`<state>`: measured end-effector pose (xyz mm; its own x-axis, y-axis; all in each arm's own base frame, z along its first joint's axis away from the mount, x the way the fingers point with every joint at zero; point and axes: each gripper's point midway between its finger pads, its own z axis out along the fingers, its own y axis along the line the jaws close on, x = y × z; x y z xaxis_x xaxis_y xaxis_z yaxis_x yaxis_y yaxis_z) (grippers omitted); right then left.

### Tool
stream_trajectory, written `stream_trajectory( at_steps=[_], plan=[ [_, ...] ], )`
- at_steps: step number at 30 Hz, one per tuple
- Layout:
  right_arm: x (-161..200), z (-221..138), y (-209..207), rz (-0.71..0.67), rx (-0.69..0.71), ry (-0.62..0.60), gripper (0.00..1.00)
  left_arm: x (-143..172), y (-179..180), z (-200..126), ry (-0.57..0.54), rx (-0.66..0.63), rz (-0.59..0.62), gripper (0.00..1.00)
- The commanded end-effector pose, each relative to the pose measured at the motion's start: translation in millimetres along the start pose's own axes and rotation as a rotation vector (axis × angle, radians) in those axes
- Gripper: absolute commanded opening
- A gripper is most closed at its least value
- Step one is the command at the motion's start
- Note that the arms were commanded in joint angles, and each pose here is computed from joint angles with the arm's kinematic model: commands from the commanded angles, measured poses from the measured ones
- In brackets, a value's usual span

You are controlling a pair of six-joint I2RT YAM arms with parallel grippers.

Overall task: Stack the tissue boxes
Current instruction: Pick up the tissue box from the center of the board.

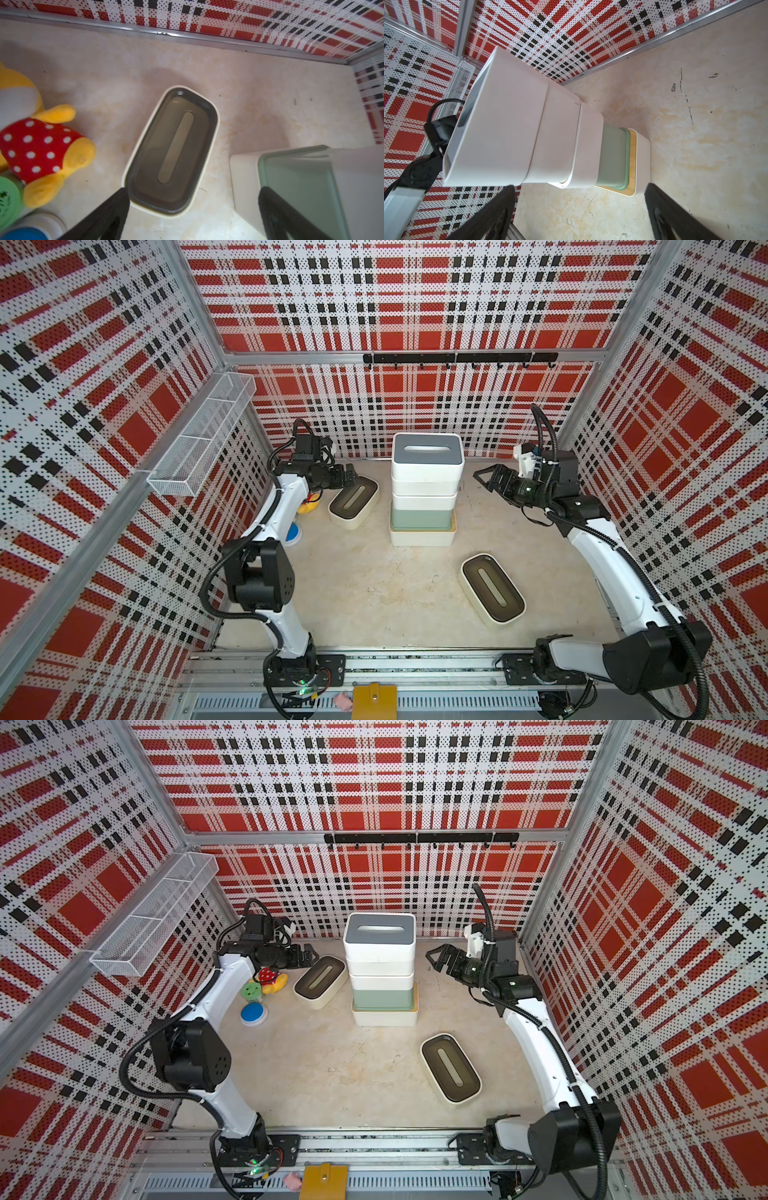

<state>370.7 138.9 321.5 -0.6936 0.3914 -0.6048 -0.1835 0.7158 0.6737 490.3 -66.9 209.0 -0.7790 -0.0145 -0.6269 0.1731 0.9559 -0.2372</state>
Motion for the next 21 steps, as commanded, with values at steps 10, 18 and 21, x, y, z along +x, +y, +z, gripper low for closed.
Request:
stream_trajectory(
  at_steps=[10, 18, 21],
  plan=[
    [11.5, -10.3, 6.5, -0.028, -0.041, 0.017, 1.0, 22.6, 39.2, 78.9, 0.216, -0.121, 0.184, 1.0],
    [16.2, -7.3, 2.8, -0.009, -0.038, 0.036, 1.0, 39.7, 51.5, 107.7, 0.283, -0.151, 0.163, 0.94],
    [16.3, -6.3, 2.2, -0.003, -0.037, 0.039, 1.0, 45.7, 54.1, 114.8, 0.305, -0.162, 0.147, 0.92]
  ],
)
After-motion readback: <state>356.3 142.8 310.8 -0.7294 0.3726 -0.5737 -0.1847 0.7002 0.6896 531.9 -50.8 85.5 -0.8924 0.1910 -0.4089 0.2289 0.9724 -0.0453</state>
